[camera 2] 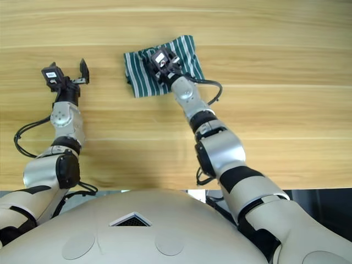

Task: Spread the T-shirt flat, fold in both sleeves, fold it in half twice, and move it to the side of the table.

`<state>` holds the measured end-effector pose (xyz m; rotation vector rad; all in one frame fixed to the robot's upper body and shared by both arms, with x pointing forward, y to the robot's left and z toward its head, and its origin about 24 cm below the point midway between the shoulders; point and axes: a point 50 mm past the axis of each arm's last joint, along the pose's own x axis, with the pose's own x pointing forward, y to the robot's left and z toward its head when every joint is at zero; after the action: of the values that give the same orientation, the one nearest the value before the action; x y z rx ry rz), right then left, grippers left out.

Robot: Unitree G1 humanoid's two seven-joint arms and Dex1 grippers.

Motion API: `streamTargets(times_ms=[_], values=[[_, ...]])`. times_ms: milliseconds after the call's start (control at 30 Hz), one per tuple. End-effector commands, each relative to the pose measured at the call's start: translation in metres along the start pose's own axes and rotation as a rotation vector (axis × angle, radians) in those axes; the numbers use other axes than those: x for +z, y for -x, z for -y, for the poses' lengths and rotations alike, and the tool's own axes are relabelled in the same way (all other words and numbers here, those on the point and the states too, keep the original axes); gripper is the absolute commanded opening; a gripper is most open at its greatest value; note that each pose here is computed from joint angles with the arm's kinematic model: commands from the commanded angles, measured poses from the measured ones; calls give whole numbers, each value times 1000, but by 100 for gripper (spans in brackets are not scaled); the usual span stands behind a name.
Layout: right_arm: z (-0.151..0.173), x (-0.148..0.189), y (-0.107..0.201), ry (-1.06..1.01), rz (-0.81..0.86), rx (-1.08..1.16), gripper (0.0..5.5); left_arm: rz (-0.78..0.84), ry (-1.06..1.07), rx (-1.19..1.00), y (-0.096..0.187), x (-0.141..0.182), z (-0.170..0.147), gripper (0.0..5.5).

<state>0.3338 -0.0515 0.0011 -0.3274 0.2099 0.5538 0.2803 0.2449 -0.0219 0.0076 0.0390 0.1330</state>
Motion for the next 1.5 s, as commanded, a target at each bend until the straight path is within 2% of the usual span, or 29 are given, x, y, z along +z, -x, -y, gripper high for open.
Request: streamTargets(times_ms=[33, 100, 167, 233, 300, 367, 467, 633, 767, 867, 933, 1000, 1100, 1167, 1300, 1400, 1500], values=[[17, -27, 6, -294, -256, -97, 324, -37, 31, -14, 10, -12, 4, 507], [42, -38, 14, -448, -323, -275, 324, -26, 38, -5, 11, -11, 2, 507], [85, -57, 39, -543, -380, -593, 324, -27, 40, 19, 14, -13, -4, 507], [127, -80, 78, -559, -451, -933, 324, -21, 53, 57, 18, -14, -12, 507], [153, -107, 123, -603, -534, -1224, 324, -17, 85, 97, 23, -16, -16, 507], [163, -131, 166, -661, -623, -1459, 324, -22, 110, 110, 28, -21, -14, 507], [165, -152, 207, -715, -700, -1667, 324, -33, 138, 142, 36, -28, -15, 507], [168, -159, 230, -803, -710, -1843, 324, -38, 149, 164, 49, -36, -14, 507], [175, -151, 222, -812, -644, -1824, 324, -44, 138, 183, 56, -39, -18, 507], [186, -137, 215, -741, -563, -1815, 324, -49, 125, 185, 57, -40, -18, 507], [205, -111, 201, -594, -413, -1776, 324, -29, 127, 182, 56, -38, -16, 507], [217, -74, 174, -418, -236, -1689, 324, -4, 151, 178, 52, -35, -11, 507], [212, -29, 134, -255, -21, -1555, 324, 1, 199, 147, 42, -32, 5, 507], [184, -1, 91, -187, 99, -1333, 324, -4, 186, 106, 33, -29, 22, 507], [92, 21, 27, -150, 199, -864, 324, 74, 137, 143, 24, -16, 43, 507], [25, 13, 15, -55, 241, -585, 324, 143, 44, 30, 19, -5, 77, 507], [-6, -17, 29, 27, 226, -458, 324, 177, -73, -92, 27, -6, 104, 507]])
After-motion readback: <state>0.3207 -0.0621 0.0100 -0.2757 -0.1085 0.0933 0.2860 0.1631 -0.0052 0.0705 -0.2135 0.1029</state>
